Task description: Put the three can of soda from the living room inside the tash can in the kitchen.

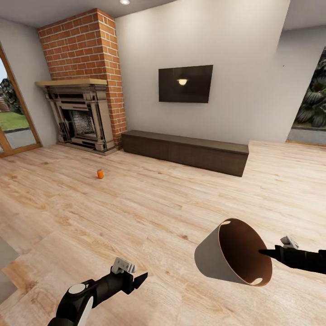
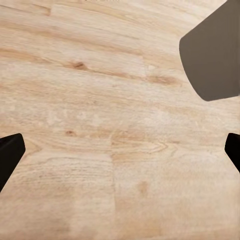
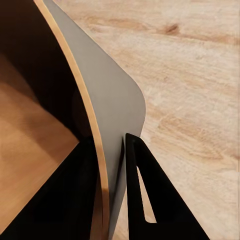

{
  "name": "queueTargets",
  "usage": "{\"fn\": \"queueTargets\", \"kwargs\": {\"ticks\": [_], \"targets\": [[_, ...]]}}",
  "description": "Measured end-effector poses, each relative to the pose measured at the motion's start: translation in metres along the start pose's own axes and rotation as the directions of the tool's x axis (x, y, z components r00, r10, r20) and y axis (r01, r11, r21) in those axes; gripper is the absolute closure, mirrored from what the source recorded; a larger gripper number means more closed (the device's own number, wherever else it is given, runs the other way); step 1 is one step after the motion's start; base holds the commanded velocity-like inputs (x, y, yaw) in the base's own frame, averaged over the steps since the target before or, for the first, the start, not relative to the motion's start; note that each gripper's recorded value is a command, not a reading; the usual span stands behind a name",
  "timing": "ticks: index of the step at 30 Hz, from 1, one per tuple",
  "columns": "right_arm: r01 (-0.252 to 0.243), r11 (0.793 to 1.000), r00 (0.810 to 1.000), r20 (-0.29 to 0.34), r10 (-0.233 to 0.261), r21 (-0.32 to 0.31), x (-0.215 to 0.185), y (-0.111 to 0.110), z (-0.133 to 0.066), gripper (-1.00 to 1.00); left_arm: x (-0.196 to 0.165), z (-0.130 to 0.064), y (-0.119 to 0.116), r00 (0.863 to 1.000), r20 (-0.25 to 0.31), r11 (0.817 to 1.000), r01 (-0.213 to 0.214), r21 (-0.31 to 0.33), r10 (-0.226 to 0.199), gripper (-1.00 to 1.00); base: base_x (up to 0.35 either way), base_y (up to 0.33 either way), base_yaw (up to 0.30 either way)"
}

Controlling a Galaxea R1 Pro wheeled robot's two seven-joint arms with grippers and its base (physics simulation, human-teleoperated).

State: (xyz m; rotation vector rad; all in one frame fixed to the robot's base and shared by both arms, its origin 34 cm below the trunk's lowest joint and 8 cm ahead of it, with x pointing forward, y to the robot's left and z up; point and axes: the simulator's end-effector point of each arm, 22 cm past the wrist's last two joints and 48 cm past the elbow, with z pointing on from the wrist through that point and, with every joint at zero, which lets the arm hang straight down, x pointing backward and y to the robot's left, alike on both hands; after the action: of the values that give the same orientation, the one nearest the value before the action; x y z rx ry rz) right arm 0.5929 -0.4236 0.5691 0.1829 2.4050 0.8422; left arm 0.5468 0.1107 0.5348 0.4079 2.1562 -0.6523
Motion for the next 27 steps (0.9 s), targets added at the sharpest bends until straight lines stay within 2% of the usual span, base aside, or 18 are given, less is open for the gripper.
{"fn": "queueTargets", "kwargs": {"ticks": [27], "targets": [[-0.01, 1.0, 0.999, -0.036, 0.011, 0.025, 0.013, -0.014, 0.014, 1.0, 0.019, 0.007, 0.002, 0.998, -0.047, 0.999, 0.034, 0.012, -0.033, -1.0, 0.0, 0.0, 0.0]]}}
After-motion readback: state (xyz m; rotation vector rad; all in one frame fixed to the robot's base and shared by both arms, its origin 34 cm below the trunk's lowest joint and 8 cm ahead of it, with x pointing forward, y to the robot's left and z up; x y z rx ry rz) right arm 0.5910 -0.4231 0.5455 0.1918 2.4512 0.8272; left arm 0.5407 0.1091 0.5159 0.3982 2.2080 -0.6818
